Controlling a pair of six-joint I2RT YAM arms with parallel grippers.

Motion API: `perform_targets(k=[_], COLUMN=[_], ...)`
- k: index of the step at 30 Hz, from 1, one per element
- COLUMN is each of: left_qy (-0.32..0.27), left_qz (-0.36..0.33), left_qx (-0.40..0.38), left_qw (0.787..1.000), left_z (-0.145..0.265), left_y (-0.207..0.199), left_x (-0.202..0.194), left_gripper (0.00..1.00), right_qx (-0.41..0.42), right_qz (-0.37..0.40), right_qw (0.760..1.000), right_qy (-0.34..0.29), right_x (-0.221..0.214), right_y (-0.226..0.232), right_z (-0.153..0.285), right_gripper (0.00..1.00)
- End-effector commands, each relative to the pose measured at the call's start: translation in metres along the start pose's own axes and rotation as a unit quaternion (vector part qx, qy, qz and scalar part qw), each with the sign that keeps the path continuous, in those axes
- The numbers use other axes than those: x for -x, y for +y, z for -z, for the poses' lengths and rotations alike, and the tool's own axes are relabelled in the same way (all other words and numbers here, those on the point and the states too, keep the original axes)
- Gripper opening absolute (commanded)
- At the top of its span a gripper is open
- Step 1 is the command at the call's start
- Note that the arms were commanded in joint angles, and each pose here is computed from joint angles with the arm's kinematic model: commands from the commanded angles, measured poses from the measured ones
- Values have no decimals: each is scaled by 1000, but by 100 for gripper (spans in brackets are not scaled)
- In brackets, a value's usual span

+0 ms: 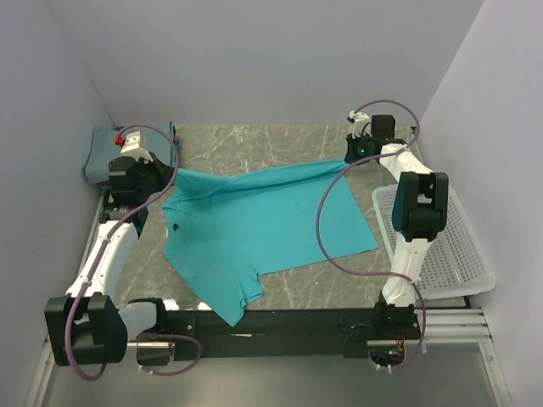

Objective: Fold and stack the t-shirts
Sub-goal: Fold the tshirt

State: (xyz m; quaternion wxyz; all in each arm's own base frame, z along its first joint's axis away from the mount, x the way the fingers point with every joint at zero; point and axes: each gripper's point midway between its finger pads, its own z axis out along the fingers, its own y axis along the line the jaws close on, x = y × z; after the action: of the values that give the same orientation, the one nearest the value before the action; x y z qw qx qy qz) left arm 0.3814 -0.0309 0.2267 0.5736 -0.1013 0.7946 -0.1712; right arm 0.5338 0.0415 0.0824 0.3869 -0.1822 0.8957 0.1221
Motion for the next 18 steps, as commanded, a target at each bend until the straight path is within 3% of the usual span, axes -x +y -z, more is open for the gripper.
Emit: perform_targets(k=[1,5,18], left_qy=[-15,-21,36], left_qz=[-2,-1,14], left_qx=[2,5,11], left_qw=[1000,1000,999], left_z=[11,15,24], left_y=[-3,-3,-10], left_x=[6,7,-35], left_gripper=[1,1,1], right_qx=[-1,2,15], right_qz=[24,28,36], right_qw=[999,999,999], right_qy=[-34,-30,-14], right_x=[25,20,7], right_y=[3,5,11], right_z=[27,28,32], right_gripper=[0,0,0])
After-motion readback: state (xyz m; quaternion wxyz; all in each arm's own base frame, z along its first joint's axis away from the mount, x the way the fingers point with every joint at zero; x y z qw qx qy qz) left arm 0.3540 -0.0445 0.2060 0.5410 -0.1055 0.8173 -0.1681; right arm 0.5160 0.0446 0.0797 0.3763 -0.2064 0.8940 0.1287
